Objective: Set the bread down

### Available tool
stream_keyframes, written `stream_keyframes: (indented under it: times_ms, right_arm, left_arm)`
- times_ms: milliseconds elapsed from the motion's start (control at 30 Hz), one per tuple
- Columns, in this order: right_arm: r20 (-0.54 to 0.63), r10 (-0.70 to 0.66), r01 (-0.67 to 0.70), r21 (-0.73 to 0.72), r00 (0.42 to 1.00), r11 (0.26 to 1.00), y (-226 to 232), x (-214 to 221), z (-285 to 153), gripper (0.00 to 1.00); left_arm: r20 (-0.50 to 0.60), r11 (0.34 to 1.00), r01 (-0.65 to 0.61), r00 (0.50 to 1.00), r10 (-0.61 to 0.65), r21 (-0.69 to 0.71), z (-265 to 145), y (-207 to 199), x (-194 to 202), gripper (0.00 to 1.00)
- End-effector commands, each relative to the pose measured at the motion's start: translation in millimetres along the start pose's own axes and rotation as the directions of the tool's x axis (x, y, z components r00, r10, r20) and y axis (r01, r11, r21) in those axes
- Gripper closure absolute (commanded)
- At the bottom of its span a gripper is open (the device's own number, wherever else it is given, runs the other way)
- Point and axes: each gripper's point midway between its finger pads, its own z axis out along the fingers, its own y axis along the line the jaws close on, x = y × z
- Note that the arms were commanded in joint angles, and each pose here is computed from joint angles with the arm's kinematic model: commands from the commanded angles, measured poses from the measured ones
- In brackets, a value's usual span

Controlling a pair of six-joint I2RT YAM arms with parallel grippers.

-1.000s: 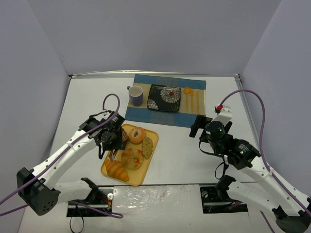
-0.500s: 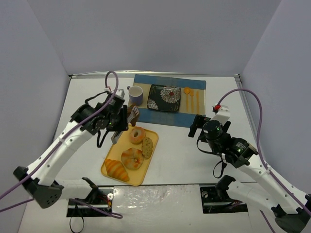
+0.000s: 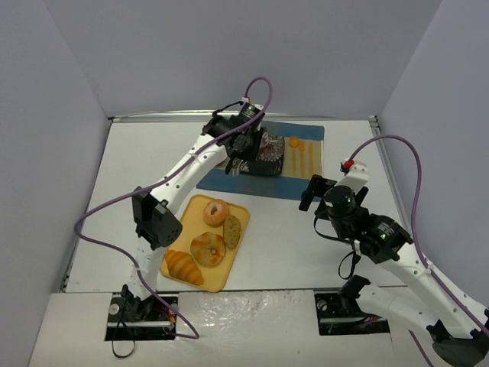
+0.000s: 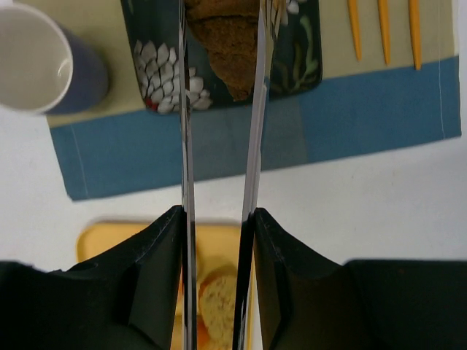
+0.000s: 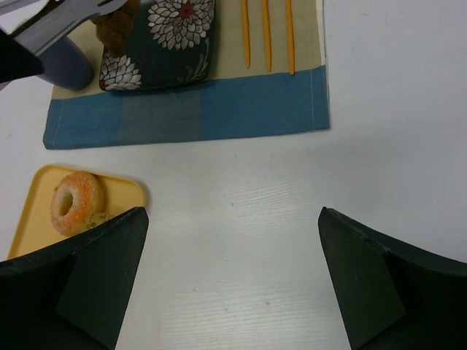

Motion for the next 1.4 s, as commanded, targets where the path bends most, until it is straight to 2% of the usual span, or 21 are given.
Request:
stream_keyframes:
  times_ms: [0, 267, 433, 533, 667, 767, 1133, 1200, 1267, 1367]
  right_arm:
    - [0.072, 0.054, -0.055, 0.013, 0.996, 0.998, -3.3, -27.7, -13.4, 0.0]
    - [0.079, 0.066, -0.067, 0.013, 0.995, 0.998, -10.1, -32.3, -24.6, 0.0]
    - [0.074, 0.065, -0.066, 0.011, 0.995, 0.998, -9.9, -31.2, -25.0, 0.0]
    - [0.069, 0.065, -0.066, 0.012, 0.996, 0.998, -9.3, -30.0, -24.0, 0.0]
    - [0.065, 0.062, -0.063, 0.018, 0.996, 0.998, -9.2, -29.1, -22.5, 0.0]
    - [0.064, 0.059, -0.06, 0.019, 0.996, 0.998, -8.9, -28.7, -21.9, 0.0]
    - [0.066, 0.057, -0.058, 0.02, 0.996, 0.998, -9.9, -28.7, -22.2, 0.0]
    - [0.066, 0.057, -0.059, 0.021, 0.996, 0.998, -9.9, -28.6, -21.9, 0.0]
    - [0.067, 0.058, -0.059, 0.02, 0.996, 0.998, -9.2, -29.3, -22.2, 0.0]
    - [0.064, 0.055, -0.056, 0.022, 0.996, 0.998, -8.9, -28.5, -21.2, 0.0]
  left_arm:
    - [0.068, 0.999, -0.035, 0.997, 0.036, -0.018, 22.6, 2.4, -33.2, 1.0]
    - [0.041, 0.999, -0.011, 0.999, 0.012, -0.03, 77.5, 6.6, -26.7, 1.0]
    - [0.027, 0.999, -0.02, 0.999, 0.021, -0.03, 90.0, 9.3, -21.7, 1.0]
    - [0.05, 0.999, -0.025, 0.998, 0.026, -0.023, 82.9, 9.0, -27.0, 0.86]
    - [0.099, 0.999, -0.031, 0.995, 0.032, -0.01, 62.4, 7.8, -41.0, 0.49]
    - [0.131, 0.999, -0.04, 0.991, 0.041, -0.007, 48.0, 7.9, -49.7, 0.38]
    - [0.199, 0.998, -0.057, 0.978, 0.061, -0.024, -11.0, 9.6, -55.4, 0.36]
    - [0.207, 0.998, -0.056, 0.977, 0.06, -0.025, -22.4, 10.1, -52.0, 0.36]
    - [0.238, 0.999, -0.043, 0.97, 0.05, -0.032, -53.2, 13.7, -47.6, 0.37]
    - [0.222, 0.996, -0.004, 0.975, 0.022, -0.084, -68.5, 33.6, -21.0, 0.37]
